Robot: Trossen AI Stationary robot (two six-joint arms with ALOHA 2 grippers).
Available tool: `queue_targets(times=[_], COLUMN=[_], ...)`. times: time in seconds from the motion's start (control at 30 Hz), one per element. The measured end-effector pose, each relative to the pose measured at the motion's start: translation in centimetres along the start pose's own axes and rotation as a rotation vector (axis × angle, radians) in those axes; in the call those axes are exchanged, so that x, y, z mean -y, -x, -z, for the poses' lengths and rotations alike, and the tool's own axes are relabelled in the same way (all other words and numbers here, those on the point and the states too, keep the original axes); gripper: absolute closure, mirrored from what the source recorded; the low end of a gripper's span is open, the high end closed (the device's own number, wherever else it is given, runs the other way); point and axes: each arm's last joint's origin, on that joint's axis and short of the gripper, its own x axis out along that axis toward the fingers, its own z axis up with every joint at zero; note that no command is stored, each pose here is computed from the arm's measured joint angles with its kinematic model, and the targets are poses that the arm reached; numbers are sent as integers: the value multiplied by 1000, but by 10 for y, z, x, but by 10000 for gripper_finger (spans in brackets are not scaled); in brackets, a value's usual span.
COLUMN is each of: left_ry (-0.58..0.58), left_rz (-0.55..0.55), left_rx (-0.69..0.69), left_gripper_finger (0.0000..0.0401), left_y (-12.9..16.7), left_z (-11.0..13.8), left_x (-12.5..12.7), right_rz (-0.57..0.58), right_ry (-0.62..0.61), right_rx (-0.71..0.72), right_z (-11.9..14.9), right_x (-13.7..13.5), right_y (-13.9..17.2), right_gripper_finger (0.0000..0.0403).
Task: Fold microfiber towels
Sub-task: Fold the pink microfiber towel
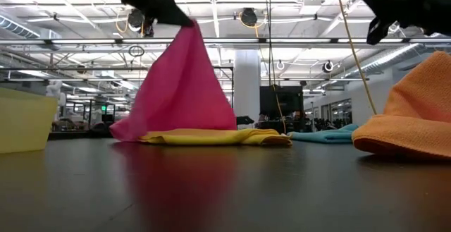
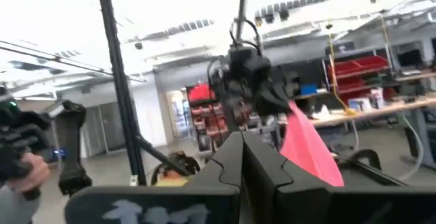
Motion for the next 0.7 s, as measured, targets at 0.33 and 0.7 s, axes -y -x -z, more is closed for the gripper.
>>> queue_targets(times=[0.33,0.7], left_ry=[9,21], left_rz=[-37,-34], left_rx=[139,134], left_gripper_finger=[395,396], left_y=[16,16], left_z=[-17,-16], left_x=[-11,-11], right_rz=[194,261], right_ry=[31,131], right_rx=[-250,-471], right_z=[40,84], right_x=[12,22], right_y=[-31,-92], right_gripper_finger=[384,238])
